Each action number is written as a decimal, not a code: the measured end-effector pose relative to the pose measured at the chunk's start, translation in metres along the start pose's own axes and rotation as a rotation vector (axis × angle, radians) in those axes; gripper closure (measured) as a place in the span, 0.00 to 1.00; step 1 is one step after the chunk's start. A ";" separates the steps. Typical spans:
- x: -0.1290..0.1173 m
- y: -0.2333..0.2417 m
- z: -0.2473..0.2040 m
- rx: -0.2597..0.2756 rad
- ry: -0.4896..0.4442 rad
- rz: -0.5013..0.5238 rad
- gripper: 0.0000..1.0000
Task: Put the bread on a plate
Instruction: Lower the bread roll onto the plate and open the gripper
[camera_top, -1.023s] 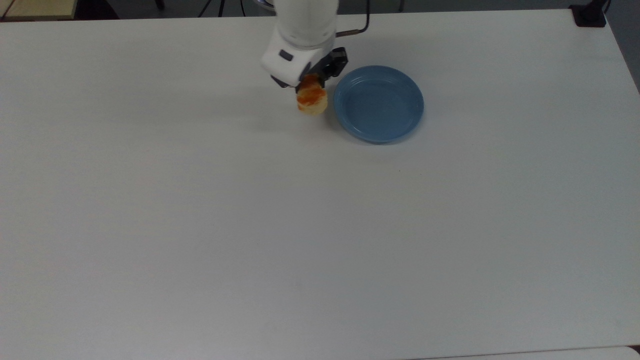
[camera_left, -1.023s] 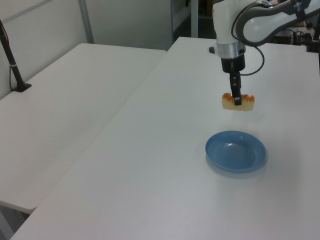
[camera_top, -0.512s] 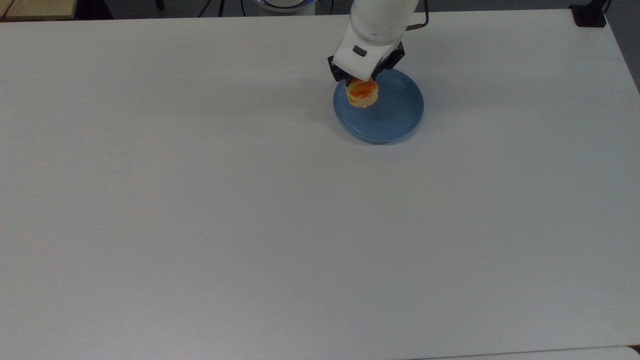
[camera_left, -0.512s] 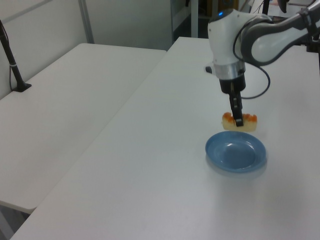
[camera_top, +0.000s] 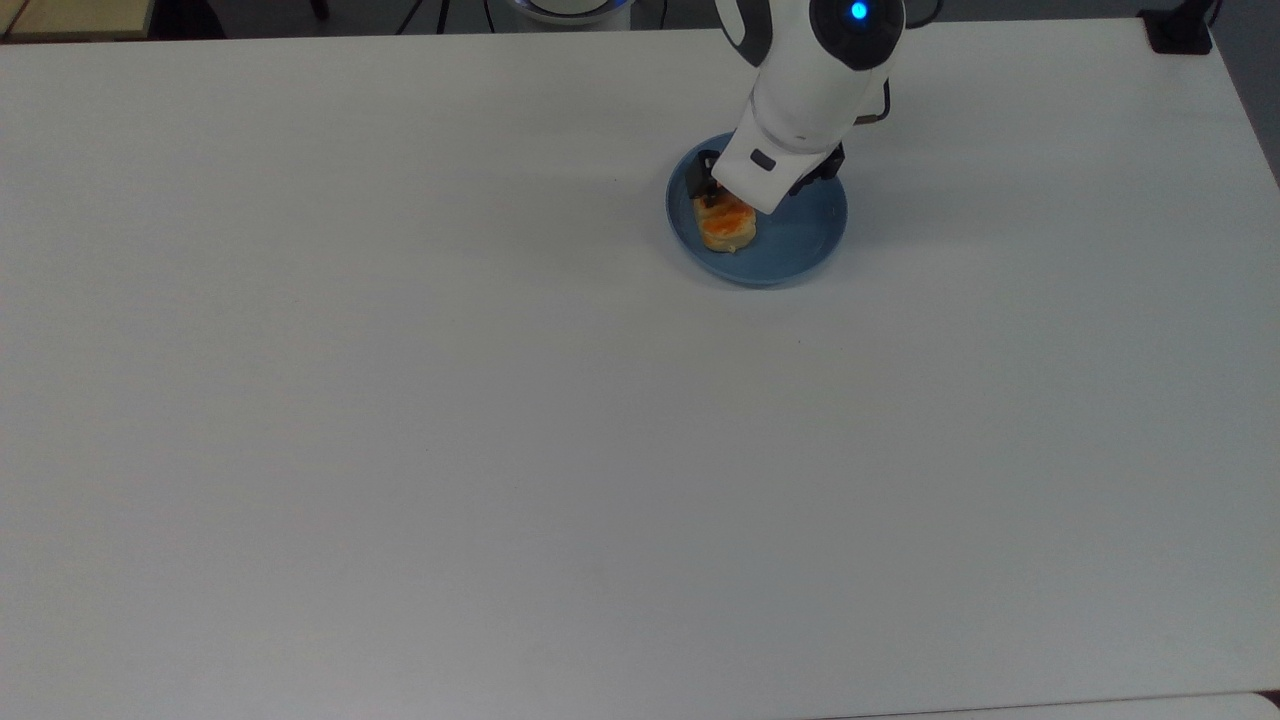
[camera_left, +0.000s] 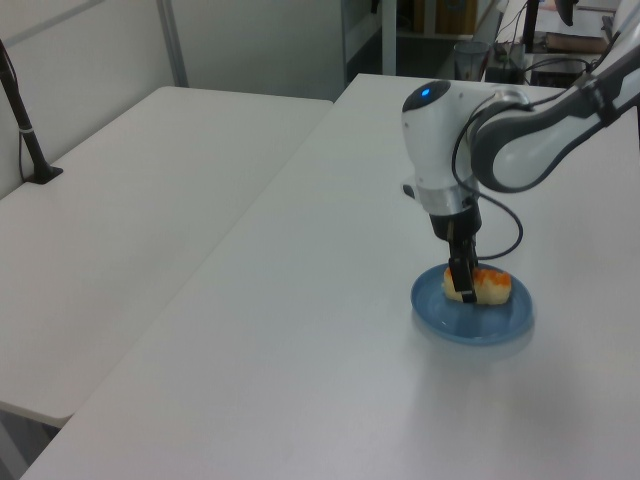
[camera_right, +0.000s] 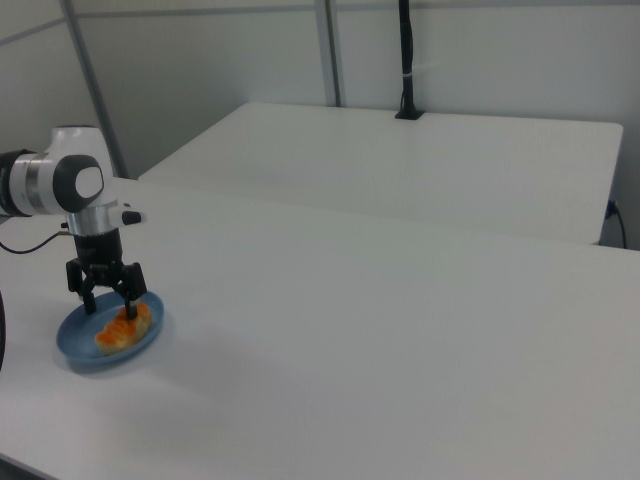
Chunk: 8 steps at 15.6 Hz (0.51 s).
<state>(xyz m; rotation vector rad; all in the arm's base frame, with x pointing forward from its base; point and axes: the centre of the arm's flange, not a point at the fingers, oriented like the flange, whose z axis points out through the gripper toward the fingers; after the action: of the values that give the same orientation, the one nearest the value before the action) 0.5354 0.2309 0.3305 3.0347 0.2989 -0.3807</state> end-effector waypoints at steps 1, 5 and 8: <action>0.001 -0.002 0.003 -0.002 -0.004 0.000 0.00; -0.007 0.002 -0.020 0.003 -0.011 0.008 0.00; -0.034 0.036 -0.082 0.032 0.002 0.050 0.00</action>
<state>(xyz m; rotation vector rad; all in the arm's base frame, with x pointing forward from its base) 0.5302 0.1968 0.4202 3.0672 0.2188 -0.3831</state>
